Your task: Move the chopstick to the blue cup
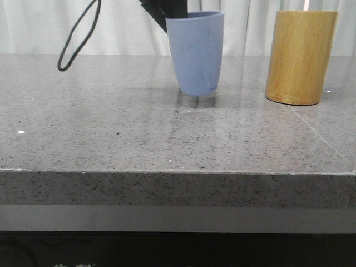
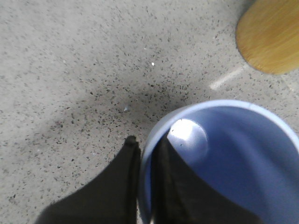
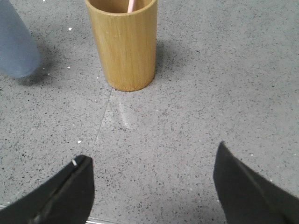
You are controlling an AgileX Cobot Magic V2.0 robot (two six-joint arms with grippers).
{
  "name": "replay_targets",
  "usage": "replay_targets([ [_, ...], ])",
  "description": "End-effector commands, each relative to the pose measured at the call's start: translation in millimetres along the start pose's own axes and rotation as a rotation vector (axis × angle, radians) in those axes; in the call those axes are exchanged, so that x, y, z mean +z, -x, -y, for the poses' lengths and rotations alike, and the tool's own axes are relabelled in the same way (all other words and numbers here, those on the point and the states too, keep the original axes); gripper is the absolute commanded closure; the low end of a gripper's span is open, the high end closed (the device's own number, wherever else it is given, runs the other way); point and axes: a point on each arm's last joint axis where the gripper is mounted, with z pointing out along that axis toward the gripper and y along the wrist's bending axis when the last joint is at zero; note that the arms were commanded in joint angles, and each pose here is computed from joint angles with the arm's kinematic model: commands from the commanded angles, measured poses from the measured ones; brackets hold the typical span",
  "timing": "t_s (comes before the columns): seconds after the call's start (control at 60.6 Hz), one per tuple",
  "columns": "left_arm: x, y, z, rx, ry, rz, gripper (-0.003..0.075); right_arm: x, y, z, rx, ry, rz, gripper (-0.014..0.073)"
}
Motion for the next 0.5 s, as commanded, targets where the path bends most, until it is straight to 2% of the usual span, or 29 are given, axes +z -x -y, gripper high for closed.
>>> replay_targets([
  [0.0, -33.4, 10.6, 6.1, 0.006, -0.003, 0.129, 0.0739, -6.0, 14.7, -0.4, -0.004, -0.002, 0.095, 0.0046],
  [0.132, -31.2, 10.2, 6.0, 0.006, -0.003, 0.121, 0.0718, -6.0, 14.5, -0.4, -0.004, -0.002, 0.093, 0.0046],
  [0.347, -31.2, 10.4, 6.0, 0.006, -0.003, 0.123, 0.0469, -5.9, 14.5, -0.4, -0.004, -0.002, 0.093, 0.0046],
  [0.479, -32.9, 10.1, 6.2, 0.006, -0.004, 0.117, 0.0447, -5.9, 14.4, -0.4, -0.004, -0.002, 0.092, 0.0046],
])
